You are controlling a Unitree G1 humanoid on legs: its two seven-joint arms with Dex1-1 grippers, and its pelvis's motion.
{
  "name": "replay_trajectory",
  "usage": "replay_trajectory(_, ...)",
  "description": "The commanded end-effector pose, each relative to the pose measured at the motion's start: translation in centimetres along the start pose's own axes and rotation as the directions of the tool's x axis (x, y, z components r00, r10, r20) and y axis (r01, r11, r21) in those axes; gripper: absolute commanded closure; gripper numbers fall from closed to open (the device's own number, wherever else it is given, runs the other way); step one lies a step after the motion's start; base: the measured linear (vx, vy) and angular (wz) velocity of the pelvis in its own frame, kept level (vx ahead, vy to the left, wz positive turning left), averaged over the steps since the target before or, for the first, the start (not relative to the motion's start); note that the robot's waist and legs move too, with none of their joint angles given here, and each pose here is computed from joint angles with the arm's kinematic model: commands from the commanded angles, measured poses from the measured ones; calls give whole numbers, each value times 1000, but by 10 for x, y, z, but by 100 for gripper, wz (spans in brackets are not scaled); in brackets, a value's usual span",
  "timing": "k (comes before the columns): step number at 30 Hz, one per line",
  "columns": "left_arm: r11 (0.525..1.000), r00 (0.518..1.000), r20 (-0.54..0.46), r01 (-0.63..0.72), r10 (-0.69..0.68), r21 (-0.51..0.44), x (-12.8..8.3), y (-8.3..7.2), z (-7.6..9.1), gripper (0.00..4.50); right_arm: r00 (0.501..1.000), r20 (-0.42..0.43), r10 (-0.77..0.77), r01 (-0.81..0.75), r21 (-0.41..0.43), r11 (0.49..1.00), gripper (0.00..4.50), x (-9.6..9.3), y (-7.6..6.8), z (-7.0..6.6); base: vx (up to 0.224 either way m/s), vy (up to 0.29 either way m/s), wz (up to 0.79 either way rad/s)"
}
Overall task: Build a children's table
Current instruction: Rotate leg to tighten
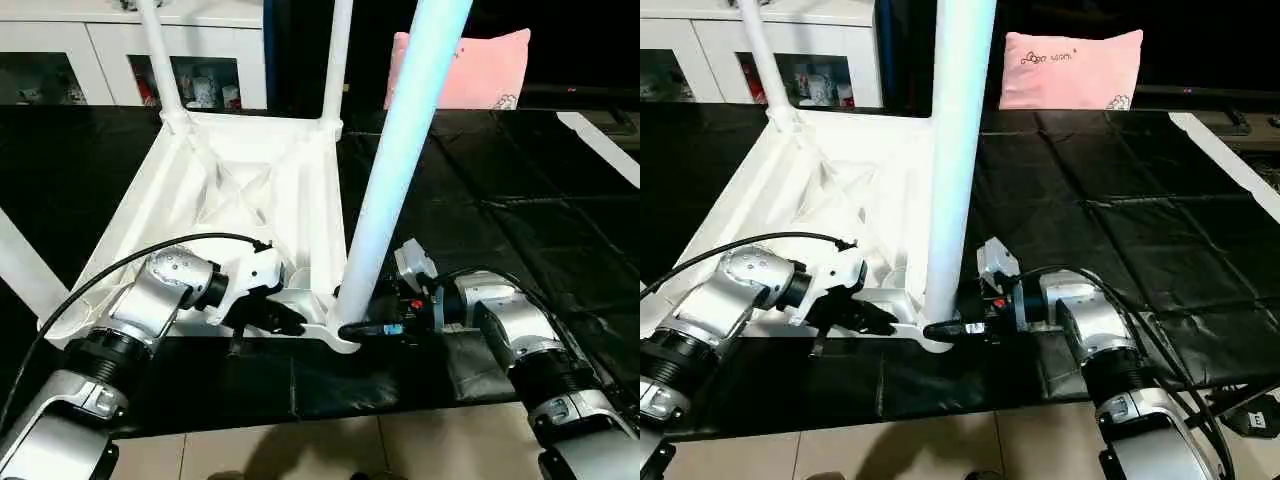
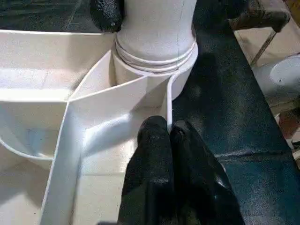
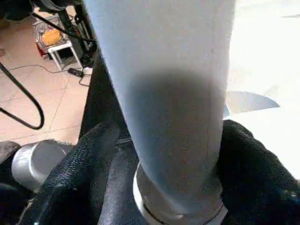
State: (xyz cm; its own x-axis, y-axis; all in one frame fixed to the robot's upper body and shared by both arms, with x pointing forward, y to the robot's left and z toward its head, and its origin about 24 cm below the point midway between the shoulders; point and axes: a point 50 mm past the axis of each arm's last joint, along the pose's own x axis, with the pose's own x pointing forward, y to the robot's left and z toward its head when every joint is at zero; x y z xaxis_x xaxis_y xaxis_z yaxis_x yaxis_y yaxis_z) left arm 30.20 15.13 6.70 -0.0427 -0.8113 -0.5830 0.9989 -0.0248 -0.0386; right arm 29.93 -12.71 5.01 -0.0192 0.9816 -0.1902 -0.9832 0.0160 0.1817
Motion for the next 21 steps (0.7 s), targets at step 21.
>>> replay_trajectory(21,961,969,92,-211,230,-177,25,9,14,450,966,-50,-254,259,140,956,241,42,-4,-16,0,0,0)
